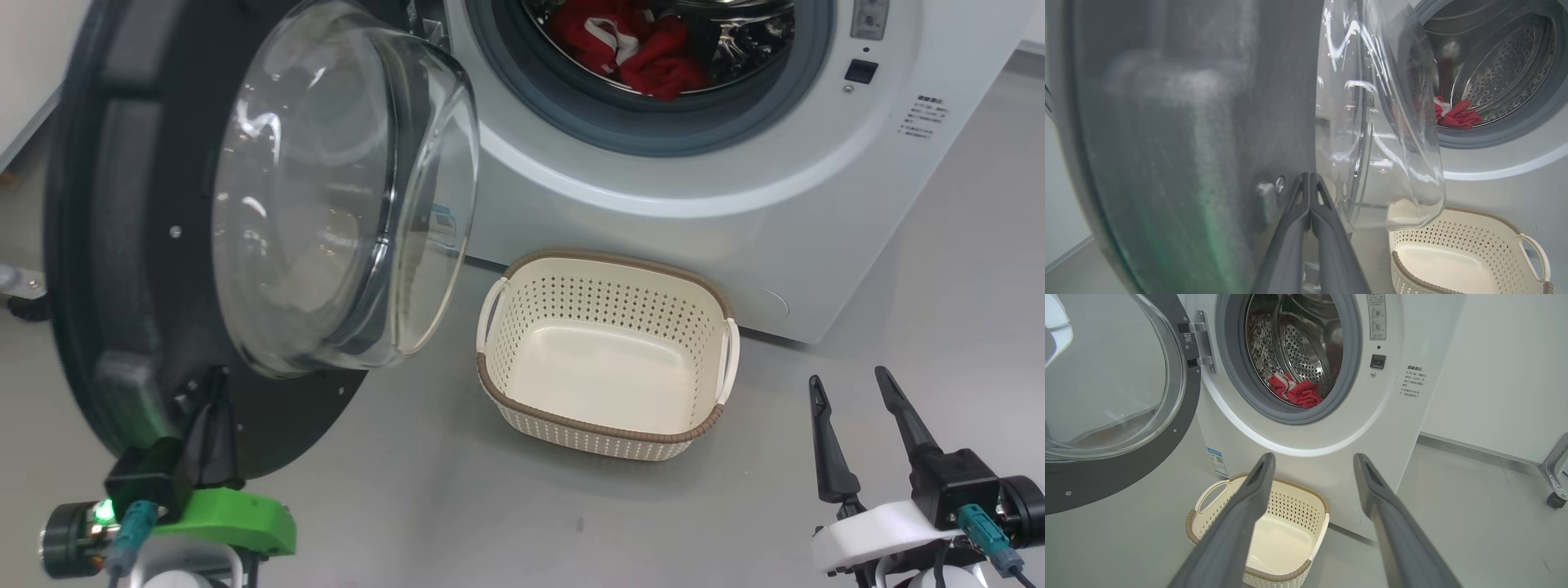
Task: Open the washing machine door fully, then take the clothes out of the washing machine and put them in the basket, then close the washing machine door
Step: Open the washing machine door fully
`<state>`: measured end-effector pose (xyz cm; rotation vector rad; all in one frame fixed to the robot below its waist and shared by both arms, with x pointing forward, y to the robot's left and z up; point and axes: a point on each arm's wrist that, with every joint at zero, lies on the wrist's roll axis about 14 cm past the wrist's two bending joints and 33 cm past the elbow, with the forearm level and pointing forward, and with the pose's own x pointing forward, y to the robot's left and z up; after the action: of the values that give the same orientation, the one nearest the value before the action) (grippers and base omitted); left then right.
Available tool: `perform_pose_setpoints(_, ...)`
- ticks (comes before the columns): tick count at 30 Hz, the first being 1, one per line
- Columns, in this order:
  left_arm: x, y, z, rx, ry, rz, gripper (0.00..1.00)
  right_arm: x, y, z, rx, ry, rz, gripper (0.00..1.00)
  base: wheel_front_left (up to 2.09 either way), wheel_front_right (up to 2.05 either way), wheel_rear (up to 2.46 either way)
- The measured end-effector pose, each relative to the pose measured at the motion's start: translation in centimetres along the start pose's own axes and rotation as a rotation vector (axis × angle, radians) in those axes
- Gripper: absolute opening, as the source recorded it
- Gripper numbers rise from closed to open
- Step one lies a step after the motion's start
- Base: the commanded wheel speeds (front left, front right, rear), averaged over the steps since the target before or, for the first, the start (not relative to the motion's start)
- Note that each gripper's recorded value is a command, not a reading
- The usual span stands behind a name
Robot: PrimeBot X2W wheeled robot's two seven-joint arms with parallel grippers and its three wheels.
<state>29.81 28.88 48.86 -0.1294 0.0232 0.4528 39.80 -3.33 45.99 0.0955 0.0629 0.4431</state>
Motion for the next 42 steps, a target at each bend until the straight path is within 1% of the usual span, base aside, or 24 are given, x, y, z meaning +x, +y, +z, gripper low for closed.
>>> perform_pose_setpoints(4,0.5,1.3,-0.3,0.002,0.004,0.043,0.0,0.1,-0.7,0.2,-0.004,-0.009,-0.018,1.0,0.0,0.0,0.0)
perform_pose_setpoints(11,1.9,2.0,0.0,0.005,-0.006,0.074,0.0,0.1,-1.7,-0.1,0.0,-0.003,-0.048,1.0,0.0,0.0,0.0)
perform_pose_setpoints(16,3.0,3.9,0.6,0.015,-0.022,0.131,0.0,0.2,-2.1,-0.3,0.004,-0.001,-0.055,1.0,0.0,0.0,0.0)
perform_pose_setpoints(23,4.1,5.7,0.8,0.026,-0.024,0.181,0.0,0.4,-2.8,-0.2,0.002,-0.005,-0.069,1.0,0.0,0.0,0.0)
perform_pose_setpoints(26,4.5,7.4,0.7,0.021,-0.015,0.229,0.0,0.3,-3.2,-0.3,0.0,-0.002,-0.08,1.0,0.0,0.0,0.0)
perform_pose_setpoints(29,4.6,8.3,0.5,0.023,-0.008,0.252,0.0,0.3,-3.4,-0.3,-0.001,-0.003,-0.085,1.0,0.0,0.0,0.0)
perform_pose_setpoints(35,5.1,8.7,0.4,0.029,-0.007,0.267,0.0,0.4,-3.6,-0.2,-0.002,-0.006,-0.09,1.0,0.0,0.0,0.0)
perform_pose_setpoints(42,5.3,8.3,0.2,0.025,-0.01,0.262,0.0,0.6,-3.7,-0.1,0.0,-0.012,-0.086,1.0,0.0,0.0,0.0)
